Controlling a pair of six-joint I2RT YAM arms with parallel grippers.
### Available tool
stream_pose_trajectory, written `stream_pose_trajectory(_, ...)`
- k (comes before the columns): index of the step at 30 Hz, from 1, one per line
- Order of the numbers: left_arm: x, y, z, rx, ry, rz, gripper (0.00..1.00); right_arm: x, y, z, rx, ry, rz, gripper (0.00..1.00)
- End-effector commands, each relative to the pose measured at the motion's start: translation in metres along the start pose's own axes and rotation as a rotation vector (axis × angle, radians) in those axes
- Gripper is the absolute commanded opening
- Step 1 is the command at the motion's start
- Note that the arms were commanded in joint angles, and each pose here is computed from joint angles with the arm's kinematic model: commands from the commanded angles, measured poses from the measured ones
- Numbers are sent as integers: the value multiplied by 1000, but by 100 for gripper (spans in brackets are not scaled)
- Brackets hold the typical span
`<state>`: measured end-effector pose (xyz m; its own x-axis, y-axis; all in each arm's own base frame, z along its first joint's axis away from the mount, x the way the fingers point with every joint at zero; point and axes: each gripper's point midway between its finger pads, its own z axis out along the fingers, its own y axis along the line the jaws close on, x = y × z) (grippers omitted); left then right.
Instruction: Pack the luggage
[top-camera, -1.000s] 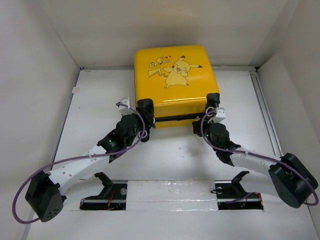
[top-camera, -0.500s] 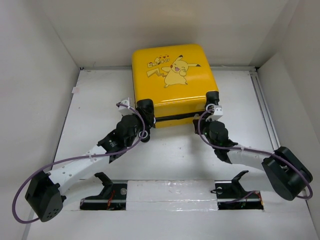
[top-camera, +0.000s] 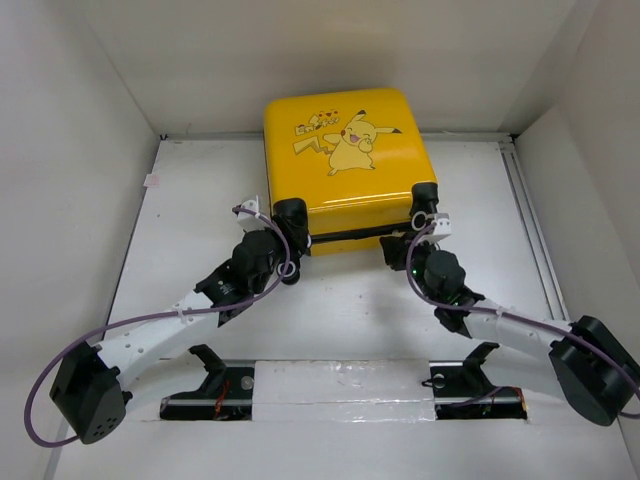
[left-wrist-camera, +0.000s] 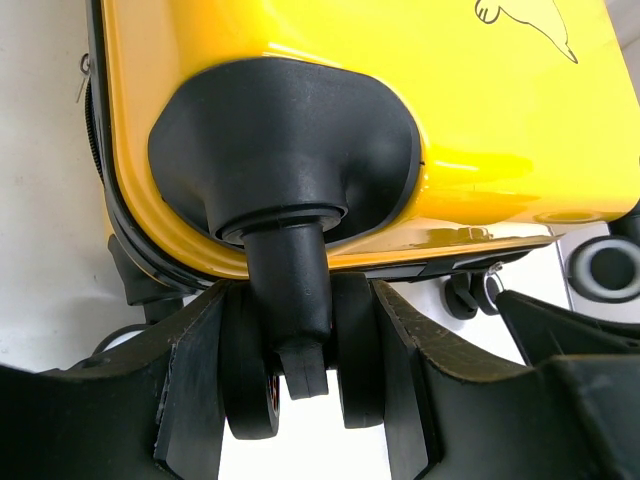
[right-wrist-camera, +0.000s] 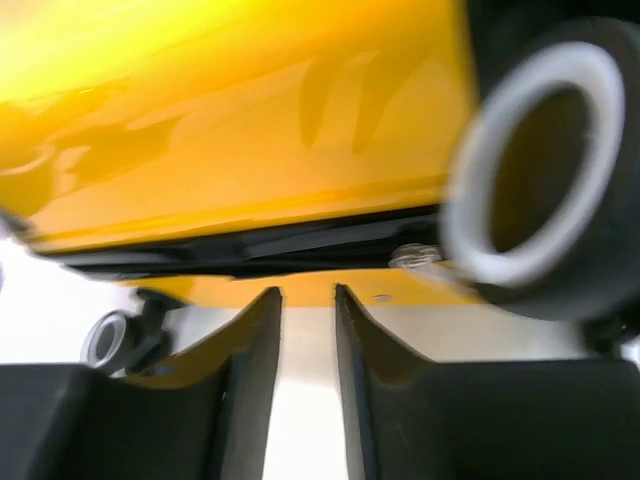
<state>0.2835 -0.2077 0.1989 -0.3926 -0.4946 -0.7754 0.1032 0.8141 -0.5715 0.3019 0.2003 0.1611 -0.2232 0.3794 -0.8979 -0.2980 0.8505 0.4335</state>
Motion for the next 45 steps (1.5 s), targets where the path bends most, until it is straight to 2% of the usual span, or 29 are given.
stream_pose_trajectory(1, -19, -52, -19, 221, -24, -3, 0, -21, -5, 7, 51, -37, 26, 36)
stream_pose_trajectory(3, -21, -52, -21, 229, -33, -7, 0, -18, -12, 6, 80, -21, 37, 47)
stream_pose_trajectory(5, -19, -51, -21, 229, -33, -7, 0, -19, -16, 6, 100, -33, 49, 52)
stream_pose_trajectory(7, -21, -53, -22, 229, -33, -7, 0, -17, -26, 8, 133, -26, 58, 52)
stream_pose_trajectory(8, -21, -53, -22, 229, -33, -7, 0, -18, -23, 11, 123, -20, 59, 48)
stream_pose_trajectory(13, -21, -52, -21, 232, -36, -9, 0, -8, -25, 24, 90, 23, 1, 49)
stream_pose_trajectory(17, -17, -49, -21, 227, -30, -6, 0, -15, -20, 31, 74, -8, -4, 49)
stream_pose_trajectory(20, -19, -51, -21, 226, -30, -6, 0, -26, -20, 36, 69, -38, -40, 39)
stream_pose_trajectory(29, -17, -49, -21, 216, -19, 0, 0, -45, -17, 37, 37, -128, -90, 39)
stream_pose_trajectory(36, -13, -49, -20, 218, -7, 4, 0, -46, -3, 46, -52, -177, -112, 28)
stream_pose_trajectory(39, -10, -53, -24, 233, 5, 8, 0, -40, 0, 50, -71, -159, -106, 19)
stream_pose_trajectory(42, -12, -54, -25, 220, -3, 10, 0, -43, 2, 54, -78, -173, -93, 20)
stream_pose_trajectory(45, -13, -54, -26, 228, -12, 4, 0, -44, 3, 54, -82, -183, -91, 6)
